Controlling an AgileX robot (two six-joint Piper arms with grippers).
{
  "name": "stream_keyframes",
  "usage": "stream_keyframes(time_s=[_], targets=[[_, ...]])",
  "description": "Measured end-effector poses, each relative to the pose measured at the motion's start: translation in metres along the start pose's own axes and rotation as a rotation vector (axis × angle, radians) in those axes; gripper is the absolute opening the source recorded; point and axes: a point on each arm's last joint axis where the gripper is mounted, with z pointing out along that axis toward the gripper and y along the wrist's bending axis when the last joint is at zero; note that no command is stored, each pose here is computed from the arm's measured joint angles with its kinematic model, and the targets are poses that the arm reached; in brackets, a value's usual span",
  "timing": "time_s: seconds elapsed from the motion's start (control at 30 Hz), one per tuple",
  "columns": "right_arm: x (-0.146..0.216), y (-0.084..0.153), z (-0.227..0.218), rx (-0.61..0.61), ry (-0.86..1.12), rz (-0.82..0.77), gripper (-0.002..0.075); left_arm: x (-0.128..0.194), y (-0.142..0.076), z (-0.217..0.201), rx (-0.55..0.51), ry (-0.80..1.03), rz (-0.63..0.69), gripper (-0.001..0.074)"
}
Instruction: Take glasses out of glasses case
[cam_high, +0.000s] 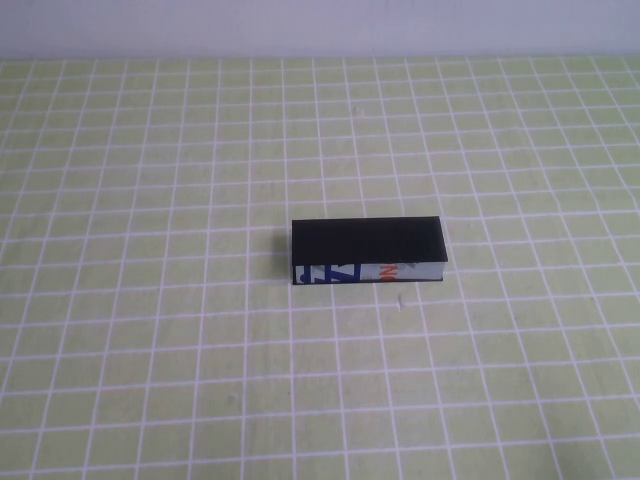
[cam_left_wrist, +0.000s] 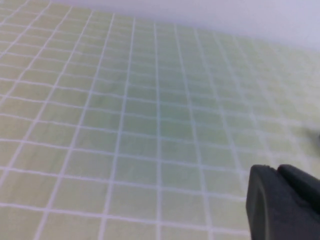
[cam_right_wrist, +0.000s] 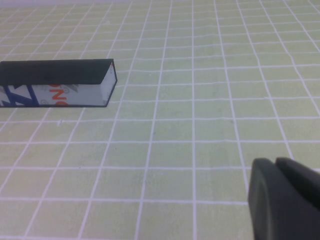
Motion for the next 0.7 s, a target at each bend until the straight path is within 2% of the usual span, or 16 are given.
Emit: stream_keyframes(time_s=[0.1, 0.17, 0.27, 0.37, 0.53, 0.7], targets=[[0.000, 0.000, 0.000, 0.000, 0.000, 0.000, -0.0018, -0.008, -0.003, 0.000, 0.045, -0.084, -0.204, -0.0004], [0.000, 0.000, 0.000, 0.000, 0.000, 0.000, -0.0018, -0.013, -0.003, -0.001, 0.056, -0.138, -0.287, -0.0004], [0.000, 0.000, 0.000, 0.000, 0.000, 0.000, -0.0018, -0.017, -0.003, -0.002, 0.062, -0.184, -0.363, -0.0004], [0.000, 0.000, 0.000, 0.000, 0.000, 0.000, -0.0018, -0.018, -0.007, 0.000, 0.083, -0.095, -0.426, -0.0004], [0.000, 0.000, 0.000, 0.000, 0.000, 0.000, -0.0018, -0.046, -0.025, 0.007, 0.119, 0.191, -0.400, -0.0004], [0.000, 0.000, 0.000, 0.000, 0.000, 0.000, -0.0018, -0.086, -0.042, 0.034, 0.165, 0.480, -0.265, -0.0004]])
